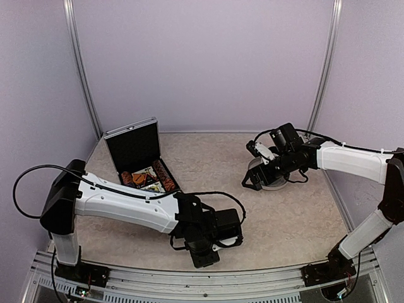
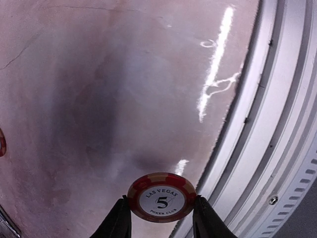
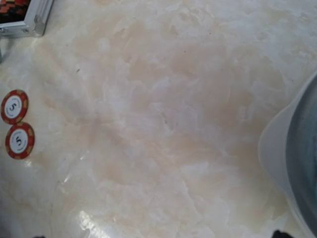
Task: Pack up texas hold em set
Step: Pass from the left arm to the right
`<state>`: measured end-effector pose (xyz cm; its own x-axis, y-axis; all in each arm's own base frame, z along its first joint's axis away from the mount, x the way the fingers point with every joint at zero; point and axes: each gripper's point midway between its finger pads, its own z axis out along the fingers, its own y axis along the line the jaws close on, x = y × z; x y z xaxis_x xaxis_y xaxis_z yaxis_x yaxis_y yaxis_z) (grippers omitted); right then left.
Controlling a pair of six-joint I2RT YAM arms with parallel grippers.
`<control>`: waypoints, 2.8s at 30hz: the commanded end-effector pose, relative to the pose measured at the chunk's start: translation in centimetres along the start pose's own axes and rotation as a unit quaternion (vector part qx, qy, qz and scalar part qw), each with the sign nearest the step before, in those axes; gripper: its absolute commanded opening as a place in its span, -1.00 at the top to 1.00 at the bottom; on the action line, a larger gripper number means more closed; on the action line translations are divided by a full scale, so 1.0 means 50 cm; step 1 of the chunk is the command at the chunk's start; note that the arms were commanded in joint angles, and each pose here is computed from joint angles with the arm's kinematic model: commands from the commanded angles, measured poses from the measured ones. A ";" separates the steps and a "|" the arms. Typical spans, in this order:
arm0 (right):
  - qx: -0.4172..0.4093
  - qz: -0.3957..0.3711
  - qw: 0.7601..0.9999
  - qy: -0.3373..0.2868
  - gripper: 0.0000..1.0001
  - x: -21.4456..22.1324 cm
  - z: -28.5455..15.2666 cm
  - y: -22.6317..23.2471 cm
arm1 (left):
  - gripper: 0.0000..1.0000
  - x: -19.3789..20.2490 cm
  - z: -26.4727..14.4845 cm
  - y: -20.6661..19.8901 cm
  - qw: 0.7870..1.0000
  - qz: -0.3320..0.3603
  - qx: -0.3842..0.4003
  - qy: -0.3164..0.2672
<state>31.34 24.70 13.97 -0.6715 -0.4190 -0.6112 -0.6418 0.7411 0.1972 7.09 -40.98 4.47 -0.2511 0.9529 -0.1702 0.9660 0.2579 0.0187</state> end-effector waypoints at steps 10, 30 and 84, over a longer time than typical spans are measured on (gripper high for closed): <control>0.001 -0.001 1.000 -0.010 -0.98 -0.017 -0.012 0.004 | 0.22 0.012 -0.050 0.212 0.993 -0.094 -0.040 -0.050; -0.136 0.037 0.989 -0.050 -0.86 -0.075 0.031 0.095 | 0.21 0.027 -0.139 0.441 0.969 -0.204 -0.080 -0.115; -0.452 0.137 0.881 0.019 0.53 -0.140 0.197 0.365 | 0.21 0.020 -0.184 0.459 0.957 -0.219 -0.107 -0.160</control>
<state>28.42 45.36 13.68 -0.8635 -0.3003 -0.4051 -0.4619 0.1487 0.8744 27.90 -32.88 13.72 -0.5605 0.6681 -0.4893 0.7440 0.6657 0.0566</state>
